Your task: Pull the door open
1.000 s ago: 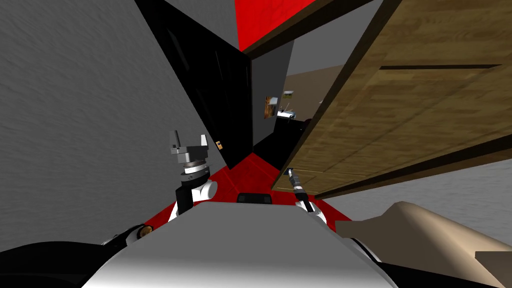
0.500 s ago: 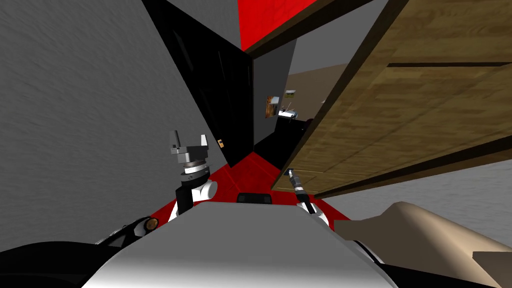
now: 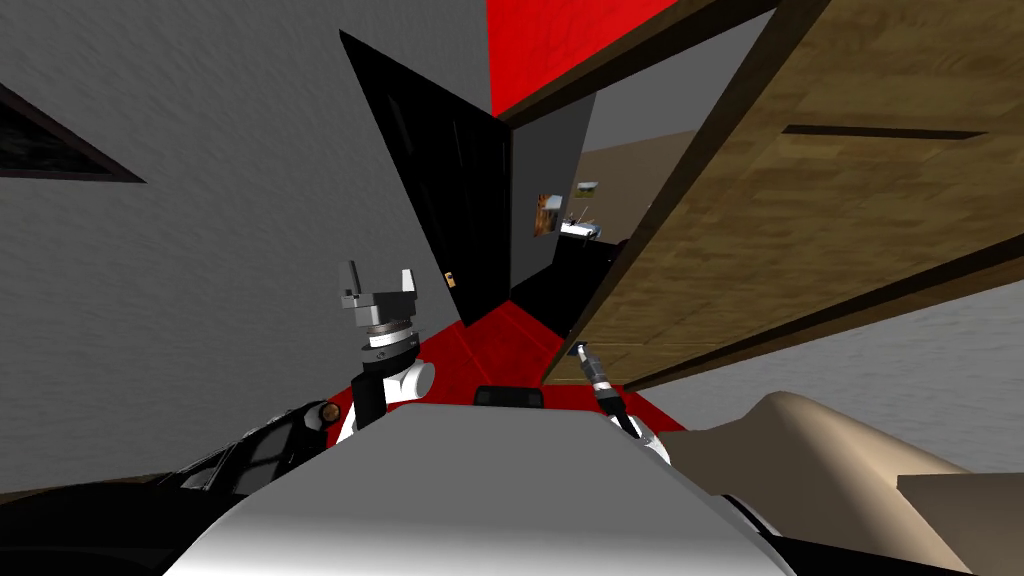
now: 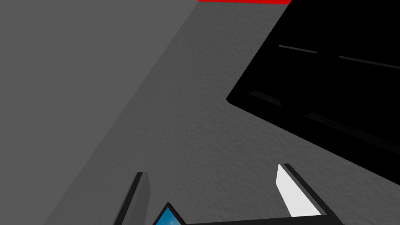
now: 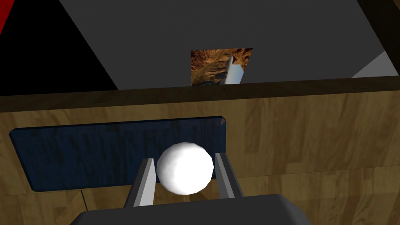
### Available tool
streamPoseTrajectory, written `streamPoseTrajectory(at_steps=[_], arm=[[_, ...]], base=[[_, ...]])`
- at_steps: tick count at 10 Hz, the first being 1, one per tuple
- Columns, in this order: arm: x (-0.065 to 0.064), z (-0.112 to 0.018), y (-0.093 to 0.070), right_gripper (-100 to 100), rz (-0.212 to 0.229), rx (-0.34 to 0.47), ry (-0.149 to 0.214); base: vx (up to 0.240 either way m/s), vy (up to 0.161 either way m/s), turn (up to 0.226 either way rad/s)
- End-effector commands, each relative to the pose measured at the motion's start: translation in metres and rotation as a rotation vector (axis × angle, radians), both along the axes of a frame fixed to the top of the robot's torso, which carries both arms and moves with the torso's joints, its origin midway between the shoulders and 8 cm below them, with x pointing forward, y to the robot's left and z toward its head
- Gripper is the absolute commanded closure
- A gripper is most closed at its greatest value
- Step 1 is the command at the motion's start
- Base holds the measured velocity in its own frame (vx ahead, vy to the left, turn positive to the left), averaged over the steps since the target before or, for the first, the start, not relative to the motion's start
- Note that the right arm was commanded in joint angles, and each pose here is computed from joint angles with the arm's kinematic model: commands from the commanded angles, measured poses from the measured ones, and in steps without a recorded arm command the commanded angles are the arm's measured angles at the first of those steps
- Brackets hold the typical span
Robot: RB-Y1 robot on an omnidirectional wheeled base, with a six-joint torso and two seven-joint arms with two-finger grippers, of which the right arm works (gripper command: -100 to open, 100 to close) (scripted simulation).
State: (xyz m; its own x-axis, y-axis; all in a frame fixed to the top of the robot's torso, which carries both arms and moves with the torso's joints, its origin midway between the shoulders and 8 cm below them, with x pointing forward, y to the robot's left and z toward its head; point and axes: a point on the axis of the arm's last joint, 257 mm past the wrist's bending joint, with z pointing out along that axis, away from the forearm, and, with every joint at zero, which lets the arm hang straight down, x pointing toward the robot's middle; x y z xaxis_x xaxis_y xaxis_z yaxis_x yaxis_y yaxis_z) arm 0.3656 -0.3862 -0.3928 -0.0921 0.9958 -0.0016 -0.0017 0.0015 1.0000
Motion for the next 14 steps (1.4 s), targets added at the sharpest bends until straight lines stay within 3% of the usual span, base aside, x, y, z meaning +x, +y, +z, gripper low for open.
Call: streamPoseTrajectory(at_steps=[1, 2, 10, 14], arm=[[0.0, 0.0, 0.0, 100, 0.0, 0.0, 0.0], [-0.013, -0.002, 0.0, 100, 0.019, 0.001, 0.005], [-0.054, 0.001, -0.007, 100, 0.083, 0.001, 0.002], [-0.036, -0.002, -0.004, 100, 0.051, -0.002, 0.002]], base=[[-0.111, -0.031, 0.017], [-0.135, -0.033, 0.14], [-0.167, -0.064, 0.121], [-0.147, -0.054, 0.136]])
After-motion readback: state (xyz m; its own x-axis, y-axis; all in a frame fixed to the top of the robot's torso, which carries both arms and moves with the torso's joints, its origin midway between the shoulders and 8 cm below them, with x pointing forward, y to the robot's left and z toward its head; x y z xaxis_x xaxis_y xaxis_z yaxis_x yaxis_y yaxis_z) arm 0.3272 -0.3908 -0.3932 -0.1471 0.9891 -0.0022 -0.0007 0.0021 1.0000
